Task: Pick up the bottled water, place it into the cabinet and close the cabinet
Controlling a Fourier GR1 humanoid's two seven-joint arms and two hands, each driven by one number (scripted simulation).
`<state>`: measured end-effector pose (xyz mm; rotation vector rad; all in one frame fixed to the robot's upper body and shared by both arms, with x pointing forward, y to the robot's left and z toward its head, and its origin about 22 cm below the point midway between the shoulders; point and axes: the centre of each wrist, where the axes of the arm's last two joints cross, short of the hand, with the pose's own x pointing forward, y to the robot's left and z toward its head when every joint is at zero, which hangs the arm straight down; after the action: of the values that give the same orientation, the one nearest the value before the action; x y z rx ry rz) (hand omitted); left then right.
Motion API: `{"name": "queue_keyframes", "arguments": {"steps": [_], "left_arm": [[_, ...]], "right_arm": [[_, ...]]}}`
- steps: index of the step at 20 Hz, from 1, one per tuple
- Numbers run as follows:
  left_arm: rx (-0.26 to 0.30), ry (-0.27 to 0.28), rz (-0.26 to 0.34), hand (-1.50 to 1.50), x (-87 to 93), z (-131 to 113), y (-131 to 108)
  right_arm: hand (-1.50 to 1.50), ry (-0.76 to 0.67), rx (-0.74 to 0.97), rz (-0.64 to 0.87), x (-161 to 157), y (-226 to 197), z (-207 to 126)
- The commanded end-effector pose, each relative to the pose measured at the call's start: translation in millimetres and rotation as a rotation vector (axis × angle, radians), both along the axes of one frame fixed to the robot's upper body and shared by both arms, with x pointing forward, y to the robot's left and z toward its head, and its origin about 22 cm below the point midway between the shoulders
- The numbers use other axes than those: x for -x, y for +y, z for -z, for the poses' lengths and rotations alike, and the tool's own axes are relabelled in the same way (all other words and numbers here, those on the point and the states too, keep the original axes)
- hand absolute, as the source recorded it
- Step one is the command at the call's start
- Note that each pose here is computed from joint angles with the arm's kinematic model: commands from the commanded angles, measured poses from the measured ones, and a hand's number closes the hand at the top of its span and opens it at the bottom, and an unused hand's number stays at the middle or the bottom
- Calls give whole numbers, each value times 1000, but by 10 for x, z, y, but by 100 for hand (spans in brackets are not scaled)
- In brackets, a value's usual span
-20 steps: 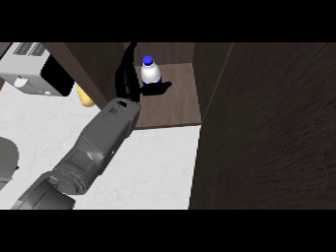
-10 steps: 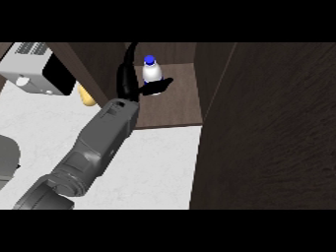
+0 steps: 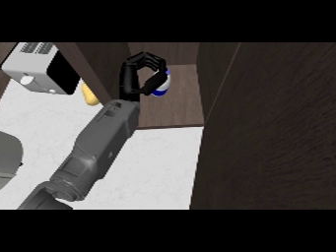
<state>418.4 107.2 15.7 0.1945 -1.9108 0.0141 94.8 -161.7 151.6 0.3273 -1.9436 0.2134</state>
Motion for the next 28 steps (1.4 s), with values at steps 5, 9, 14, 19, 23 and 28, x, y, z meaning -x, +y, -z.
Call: {"name": "queue_keyframes", "arguments": {"steps": [5,9,14,19,23,28], "left_arm": [[192,-7,194,150,87,-2,-17],[256,32,310,150,279,107,-32],[331,34,343,150,616,248,102],[383,18,325,150,1047,209,23],[423,17,328,150,1520,192,313],[437,17,350,150,2069,36,472]], "right_arm": [[-150,-34,10,28,150,-20,-106],[-150,-42,43,37,71,-64,-135],[-150,-32,41,71,165,-136,-177],[-150,-33,67,53,145,-161,-266],[-150,-41,108,32,39,-175,-172],[150,-27,156,-113,145,-77,-173]]}}
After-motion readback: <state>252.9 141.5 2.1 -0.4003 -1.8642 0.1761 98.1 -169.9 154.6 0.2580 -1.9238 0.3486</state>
